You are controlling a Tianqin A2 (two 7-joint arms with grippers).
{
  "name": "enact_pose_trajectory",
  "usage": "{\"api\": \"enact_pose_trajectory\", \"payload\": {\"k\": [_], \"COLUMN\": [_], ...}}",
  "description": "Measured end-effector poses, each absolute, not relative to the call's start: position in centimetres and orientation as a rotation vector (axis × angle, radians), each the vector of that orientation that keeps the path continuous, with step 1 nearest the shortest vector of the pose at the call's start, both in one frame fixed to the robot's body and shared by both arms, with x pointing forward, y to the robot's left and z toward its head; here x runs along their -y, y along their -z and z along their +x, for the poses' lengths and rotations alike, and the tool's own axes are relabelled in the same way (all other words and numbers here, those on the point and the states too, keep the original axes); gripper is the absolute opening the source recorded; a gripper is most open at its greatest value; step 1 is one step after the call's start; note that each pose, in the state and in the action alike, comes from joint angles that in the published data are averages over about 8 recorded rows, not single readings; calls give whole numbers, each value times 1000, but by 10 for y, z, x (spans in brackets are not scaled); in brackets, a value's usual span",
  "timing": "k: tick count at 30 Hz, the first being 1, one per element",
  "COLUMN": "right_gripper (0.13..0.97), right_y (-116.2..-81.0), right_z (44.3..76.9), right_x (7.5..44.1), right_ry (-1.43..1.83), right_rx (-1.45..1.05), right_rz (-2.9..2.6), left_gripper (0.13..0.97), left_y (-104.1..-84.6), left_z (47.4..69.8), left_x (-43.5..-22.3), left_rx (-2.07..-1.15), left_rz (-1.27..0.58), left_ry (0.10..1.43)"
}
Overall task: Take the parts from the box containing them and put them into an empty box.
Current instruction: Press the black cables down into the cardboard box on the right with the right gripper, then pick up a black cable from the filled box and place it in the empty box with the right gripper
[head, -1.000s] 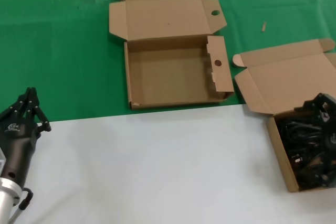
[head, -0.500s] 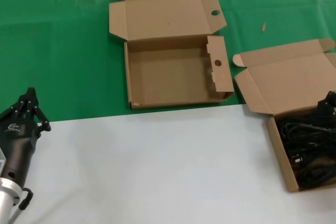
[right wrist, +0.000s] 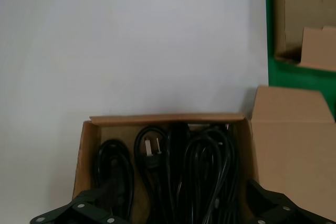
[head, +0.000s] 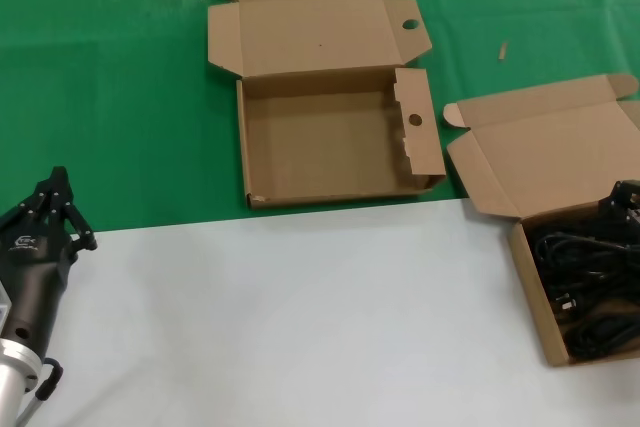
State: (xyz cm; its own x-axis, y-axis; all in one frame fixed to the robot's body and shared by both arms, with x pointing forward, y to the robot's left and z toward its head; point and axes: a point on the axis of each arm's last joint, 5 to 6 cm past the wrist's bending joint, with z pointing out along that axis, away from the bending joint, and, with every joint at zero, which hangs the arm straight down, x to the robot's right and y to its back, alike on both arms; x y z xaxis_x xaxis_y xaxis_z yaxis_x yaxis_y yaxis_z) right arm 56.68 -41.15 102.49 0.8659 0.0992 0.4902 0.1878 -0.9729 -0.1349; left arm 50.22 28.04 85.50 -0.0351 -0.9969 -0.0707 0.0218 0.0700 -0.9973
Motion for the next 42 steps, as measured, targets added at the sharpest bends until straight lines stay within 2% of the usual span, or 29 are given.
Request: {"api": "enact_pose_trajectory", "payload": {"k": [9, 17, 18, 26, 27, 35, 42], "right_gripper": [813, 639, 639, 422, 422, 263, 240], "right_y": [-1014, -1007, -1006, -1004, -1004, -1012, -1033], "right_z": [581, 592, 593, 598, 598, 598, 596], "right_x": [424, 431, 431, 430, 430, 428, 421], "right_ry": [744, 749, 748, 734, 731, 717, 721], "right_rx": [152, 104, 100, 76, 74, 54, 37], "right_rz": [-2875, -2873, -2872, -2871, -2872, -2883, -2888], "left_gripper": [140, 140, 140, 140, 140, 140, 140], "left_y": [-855, -855, -855, -855, -855, -855, -855], "left_z": [502, 502, 502, 502, 502, 502, 502], "left_x": [-280, -280, -280, -280, -280, -280, -280], "left_rx": [-1253, -1253, -1253, -1253, -1253, -1253, -1253], "left_rz": [-1125, -1125, -1125, -1125, -1125, -1125, -1125], "left_ry": [1193, 1193, 1193, 1193, 1193, 1193, 1193]}}
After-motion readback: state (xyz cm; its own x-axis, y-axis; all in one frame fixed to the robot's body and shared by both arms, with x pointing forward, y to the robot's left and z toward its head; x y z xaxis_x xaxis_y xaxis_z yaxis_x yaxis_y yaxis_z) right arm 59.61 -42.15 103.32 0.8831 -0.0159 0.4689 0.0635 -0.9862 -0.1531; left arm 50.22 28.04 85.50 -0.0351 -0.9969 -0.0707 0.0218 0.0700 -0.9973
